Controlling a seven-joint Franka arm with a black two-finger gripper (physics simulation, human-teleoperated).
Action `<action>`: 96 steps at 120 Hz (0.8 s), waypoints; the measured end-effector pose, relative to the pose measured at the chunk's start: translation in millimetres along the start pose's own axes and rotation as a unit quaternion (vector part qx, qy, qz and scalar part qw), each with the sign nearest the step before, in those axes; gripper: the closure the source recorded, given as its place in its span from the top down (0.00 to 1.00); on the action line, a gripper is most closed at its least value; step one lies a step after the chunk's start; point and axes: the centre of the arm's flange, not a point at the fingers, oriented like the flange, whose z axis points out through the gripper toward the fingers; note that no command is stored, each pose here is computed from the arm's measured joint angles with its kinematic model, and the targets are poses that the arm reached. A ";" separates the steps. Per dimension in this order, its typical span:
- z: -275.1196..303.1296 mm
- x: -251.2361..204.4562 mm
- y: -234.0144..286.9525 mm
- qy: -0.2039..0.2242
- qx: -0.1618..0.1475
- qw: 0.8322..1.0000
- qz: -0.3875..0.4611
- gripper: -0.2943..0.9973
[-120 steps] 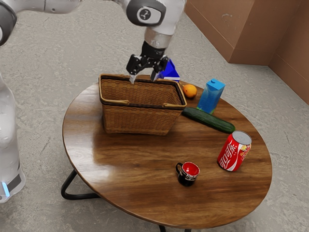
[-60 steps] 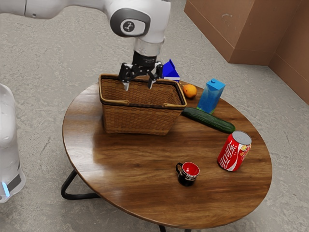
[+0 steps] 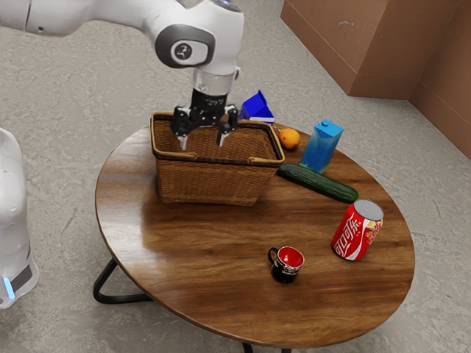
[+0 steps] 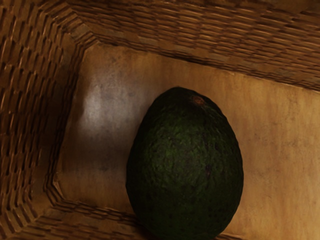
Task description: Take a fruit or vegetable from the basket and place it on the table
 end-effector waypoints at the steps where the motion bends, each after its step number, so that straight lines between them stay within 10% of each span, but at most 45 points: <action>1: 0.8 0.9 0.0 0.000 0.000 1.000 -0.001 0.77; 96: 54.2 24.9 22.7 -0.002 0.008 1.000 -0.004 0.77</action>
